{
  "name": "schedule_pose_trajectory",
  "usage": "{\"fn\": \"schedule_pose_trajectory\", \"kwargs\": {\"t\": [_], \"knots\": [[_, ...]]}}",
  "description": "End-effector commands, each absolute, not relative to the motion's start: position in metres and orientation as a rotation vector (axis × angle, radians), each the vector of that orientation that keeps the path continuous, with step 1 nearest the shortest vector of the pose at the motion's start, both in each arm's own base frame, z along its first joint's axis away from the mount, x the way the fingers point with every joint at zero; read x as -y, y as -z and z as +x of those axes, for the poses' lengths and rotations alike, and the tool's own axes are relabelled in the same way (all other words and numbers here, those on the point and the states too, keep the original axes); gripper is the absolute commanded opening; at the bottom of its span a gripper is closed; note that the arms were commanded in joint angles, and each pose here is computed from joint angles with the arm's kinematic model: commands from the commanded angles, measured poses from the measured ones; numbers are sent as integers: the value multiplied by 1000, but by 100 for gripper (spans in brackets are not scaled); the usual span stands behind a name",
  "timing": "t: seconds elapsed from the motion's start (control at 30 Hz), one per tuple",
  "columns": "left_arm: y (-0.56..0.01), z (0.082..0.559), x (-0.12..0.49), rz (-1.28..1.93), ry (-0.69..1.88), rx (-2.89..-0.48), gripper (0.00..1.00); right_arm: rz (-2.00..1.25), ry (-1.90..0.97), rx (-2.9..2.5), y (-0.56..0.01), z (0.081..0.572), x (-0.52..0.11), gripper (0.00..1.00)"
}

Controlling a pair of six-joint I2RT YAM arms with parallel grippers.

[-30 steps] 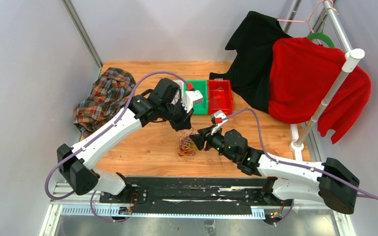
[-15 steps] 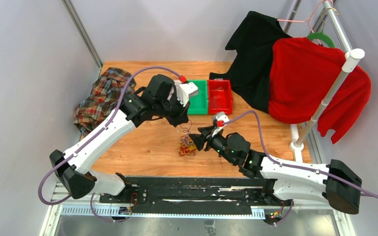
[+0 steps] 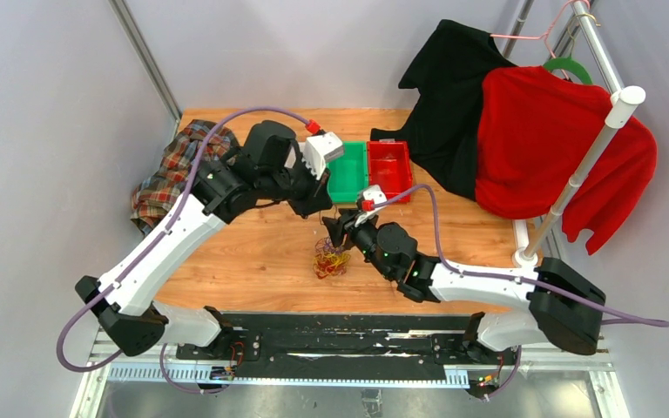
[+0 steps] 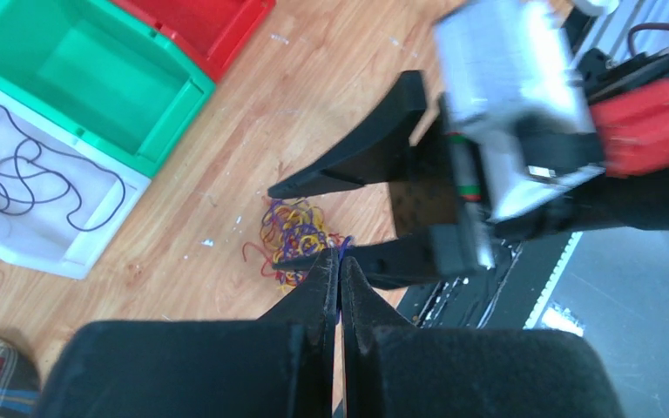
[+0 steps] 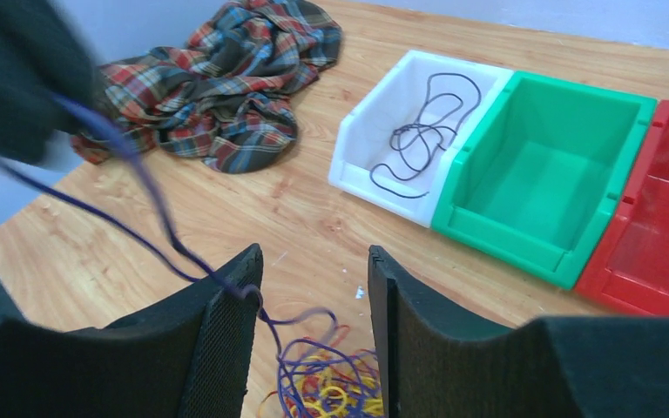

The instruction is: Untangle the cables

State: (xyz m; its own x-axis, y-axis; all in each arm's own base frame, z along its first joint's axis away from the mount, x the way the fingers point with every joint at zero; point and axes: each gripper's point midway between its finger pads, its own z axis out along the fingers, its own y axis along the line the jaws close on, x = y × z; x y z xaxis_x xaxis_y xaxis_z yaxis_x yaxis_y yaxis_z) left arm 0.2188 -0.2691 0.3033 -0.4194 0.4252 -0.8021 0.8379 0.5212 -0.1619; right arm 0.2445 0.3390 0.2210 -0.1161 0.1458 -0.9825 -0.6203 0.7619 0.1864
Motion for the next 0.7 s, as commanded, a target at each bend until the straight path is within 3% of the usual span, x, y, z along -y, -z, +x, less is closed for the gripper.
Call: {"fn": "schedule_pose_trajectory", "kwargs": {"t": [0.0,0.67], "knots": [[-349,198,268,1041,820,-1926,1,-310,-635,-1536,-228,269,-334,47],[-529,191,257,979,788,-1430,0,-405,-658,-1709,-133,270,-363,47]]}}
